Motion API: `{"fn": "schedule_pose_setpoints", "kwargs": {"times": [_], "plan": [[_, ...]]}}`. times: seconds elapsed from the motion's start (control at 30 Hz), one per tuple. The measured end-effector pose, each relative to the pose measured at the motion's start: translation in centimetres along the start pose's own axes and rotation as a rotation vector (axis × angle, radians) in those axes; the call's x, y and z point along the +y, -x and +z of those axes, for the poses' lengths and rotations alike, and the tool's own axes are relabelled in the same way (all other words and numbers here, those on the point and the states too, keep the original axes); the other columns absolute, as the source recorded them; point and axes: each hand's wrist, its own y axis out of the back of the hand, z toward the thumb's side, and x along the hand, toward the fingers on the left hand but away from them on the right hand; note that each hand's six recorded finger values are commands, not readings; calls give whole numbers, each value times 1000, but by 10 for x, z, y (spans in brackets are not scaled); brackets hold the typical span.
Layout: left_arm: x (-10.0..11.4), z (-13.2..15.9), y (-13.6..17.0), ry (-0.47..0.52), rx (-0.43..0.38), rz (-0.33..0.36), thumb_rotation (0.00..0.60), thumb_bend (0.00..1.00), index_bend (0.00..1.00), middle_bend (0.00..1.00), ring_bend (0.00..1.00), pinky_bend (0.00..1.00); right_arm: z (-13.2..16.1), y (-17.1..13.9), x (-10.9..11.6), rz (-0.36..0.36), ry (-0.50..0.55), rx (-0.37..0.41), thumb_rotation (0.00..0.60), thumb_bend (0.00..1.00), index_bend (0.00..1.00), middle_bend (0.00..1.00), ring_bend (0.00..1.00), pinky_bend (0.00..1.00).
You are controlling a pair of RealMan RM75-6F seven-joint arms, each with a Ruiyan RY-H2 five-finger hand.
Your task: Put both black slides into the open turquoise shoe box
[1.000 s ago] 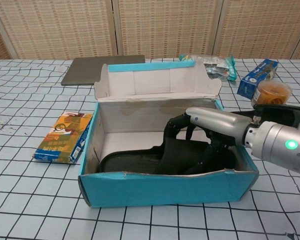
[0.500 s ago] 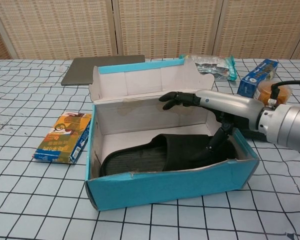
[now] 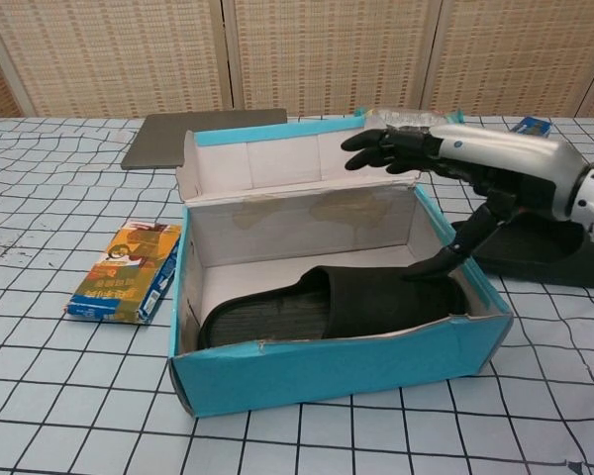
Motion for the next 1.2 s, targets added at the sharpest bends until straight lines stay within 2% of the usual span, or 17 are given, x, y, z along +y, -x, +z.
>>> {"fn": "schedule_pose_setpoints", "kwargs": {"times": [0.13, 0.33, 0.5, 0.67, 0.8, 0.97, 1.2], "plan": [[-1, 0, 0, 2, 2, -2, 600, 473, 311, 275, 271, 427, -17, -13, 17, -30, -97, -64, 600, 0, 4, 67, 0, 0], [-4, 0, -1, -9, 9, -16, 600, 473, 311, 275, 271, 427, -66, -42, 41, -87, -310, -233, 600, 0, 0, 67, 0, 0], [-5, 0, -1, -15, 10, -17, 600, 473, 311, 275, 271, 427, -109, -58, 60, -125, -383, -353, 600, 0, 0, 67, 0, 0], [-6, 0, -1, -15, 13, -22, 600, 472, 311, 276, 271, 426, -147, -61, 68, -141, -396, -445, 600, 0, 22, 67, 0, 0], [-7, -1, -1, -11, 14, -24, 600, 472, 311, 276, 270, 426, -168, -56, 63, -130, -361, -487, 600, 0, 34, 66, 0, 0], [-6, -1, -1, -15, 11, -23, 600, 472, 311, 275, 270, 426, -178, -48, 44, -83, -326, -495, 600, 0, 39, 66, 0, 0], [-5, 0, -1, -10, 10, -20, 600, 472, 311, 276, 271, 426, -173, -47, 30, -44, -319, -473, 600, 0, 45, 65, 0, 0]]}}
